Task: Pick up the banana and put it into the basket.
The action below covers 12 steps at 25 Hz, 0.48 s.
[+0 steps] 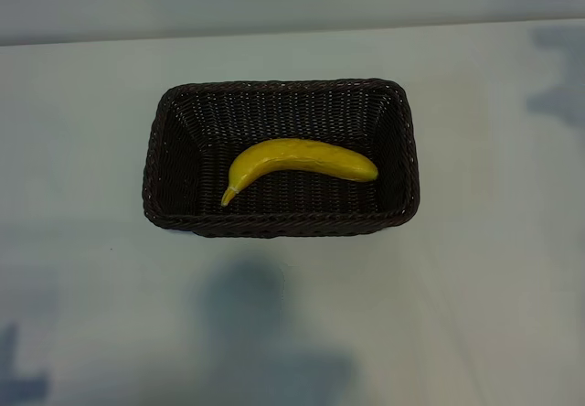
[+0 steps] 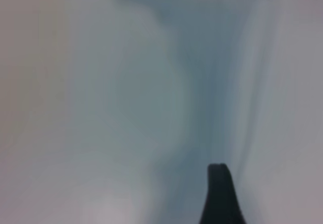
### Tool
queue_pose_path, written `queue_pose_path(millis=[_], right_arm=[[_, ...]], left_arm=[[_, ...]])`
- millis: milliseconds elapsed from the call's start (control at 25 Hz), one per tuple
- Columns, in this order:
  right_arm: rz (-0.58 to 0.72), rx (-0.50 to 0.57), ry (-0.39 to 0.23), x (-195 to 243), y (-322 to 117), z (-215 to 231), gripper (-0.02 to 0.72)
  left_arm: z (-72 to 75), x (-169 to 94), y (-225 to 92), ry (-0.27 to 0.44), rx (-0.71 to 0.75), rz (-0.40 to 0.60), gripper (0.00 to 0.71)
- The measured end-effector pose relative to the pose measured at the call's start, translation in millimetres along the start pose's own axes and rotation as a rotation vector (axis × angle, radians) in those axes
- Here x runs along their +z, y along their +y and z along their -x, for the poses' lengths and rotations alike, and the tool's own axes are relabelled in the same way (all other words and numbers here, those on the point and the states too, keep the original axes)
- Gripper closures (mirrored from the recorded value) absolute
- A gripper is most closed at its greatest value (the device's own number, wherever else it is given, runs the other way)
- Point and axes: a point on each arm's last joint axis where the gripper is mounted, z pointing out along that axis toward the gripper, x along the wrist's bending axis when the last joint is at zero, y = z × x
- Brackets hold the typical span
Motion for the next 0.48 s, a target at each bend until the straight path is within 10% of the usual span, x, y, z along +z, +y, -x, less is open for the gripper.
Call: queue_pose_path(millis=[480], right_arm=[[0.171,0.034,-0.009,-60,-117,-4,0.205]], left_arm=[[0.0,0,0,0.000,0.001,0.000,0.204]])
